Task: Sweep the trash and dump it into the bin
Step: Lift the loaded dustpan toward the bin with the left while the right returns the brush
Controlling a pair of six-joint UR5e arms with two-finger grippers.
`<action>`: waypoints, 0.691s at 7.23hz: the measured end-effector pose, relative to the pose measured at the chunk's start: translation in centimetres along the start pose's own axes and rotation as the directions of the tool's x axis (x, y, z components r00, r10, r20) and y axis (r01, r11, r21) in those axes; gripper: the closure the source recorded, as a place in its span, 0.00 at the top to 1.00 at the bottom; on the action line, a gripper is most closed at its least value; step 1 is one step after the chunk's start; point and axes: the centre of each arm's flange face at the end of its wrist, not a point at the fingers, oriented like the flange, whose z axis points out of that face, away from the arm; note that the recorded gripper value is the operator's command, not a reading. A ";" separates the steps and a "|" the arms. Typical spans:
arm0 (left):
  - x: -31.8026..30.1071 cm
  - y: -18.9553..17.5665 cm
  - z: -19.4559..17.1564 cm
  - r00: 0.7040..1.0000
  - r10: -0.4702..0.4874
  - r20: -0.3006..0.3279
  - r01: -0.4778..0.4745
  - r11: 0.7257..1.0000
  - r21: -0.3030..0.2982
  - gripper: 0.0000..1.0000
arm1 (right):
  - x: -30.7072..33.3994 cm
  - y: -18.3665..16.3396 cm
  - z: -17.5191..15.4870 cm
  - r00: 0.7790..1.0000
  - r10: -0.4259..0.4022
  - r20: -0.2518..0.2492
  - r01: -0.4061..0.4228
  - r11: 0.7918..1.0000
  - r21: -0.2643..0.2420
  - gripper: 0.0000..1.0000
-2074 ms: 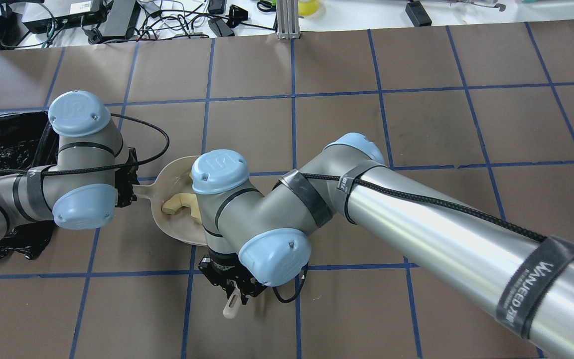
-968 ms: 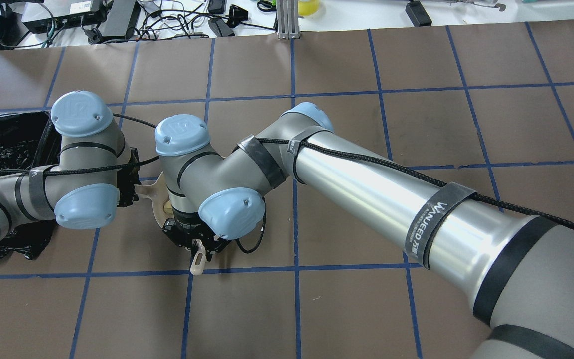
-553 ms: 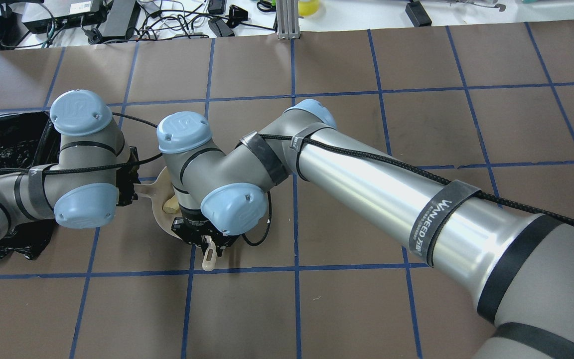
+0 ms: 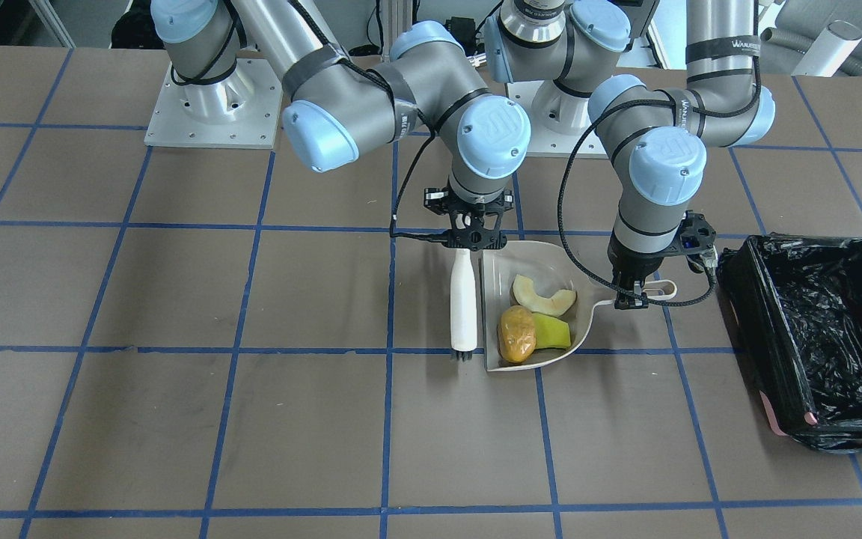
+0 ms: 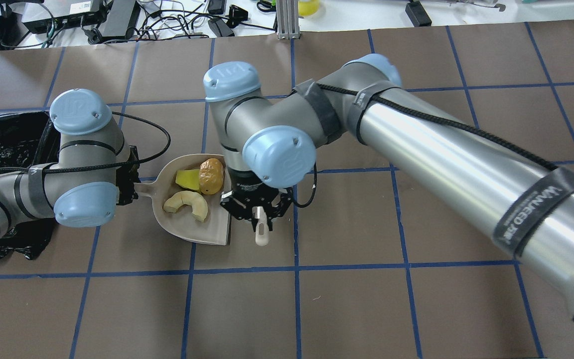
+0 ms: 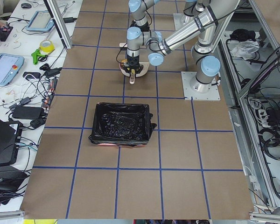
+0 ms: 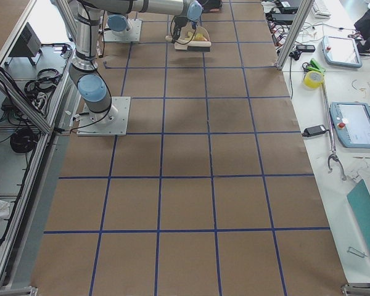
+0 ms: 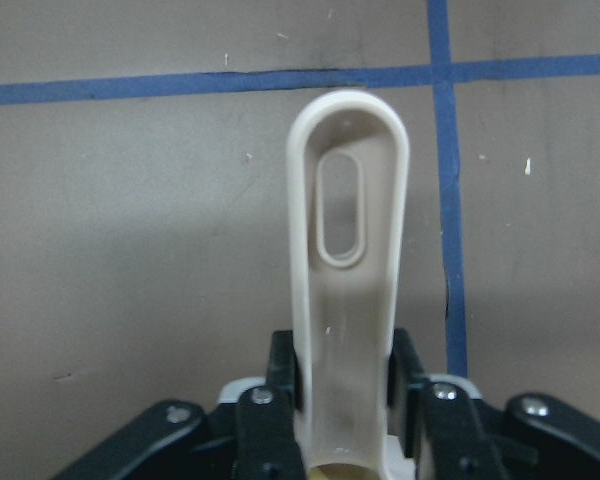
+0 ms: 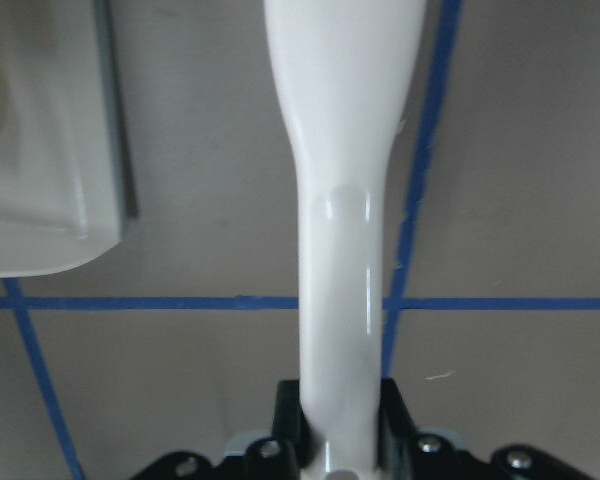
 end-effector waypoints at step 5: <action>6.5 -3.8 -6.2 0.998 -0.048 -0.037 0.042 0.985 -0.165 0.00 | 26.3 -7.1 -6.8 0.990 0.135 -0.028 -0.135 0.991 0.000 0.00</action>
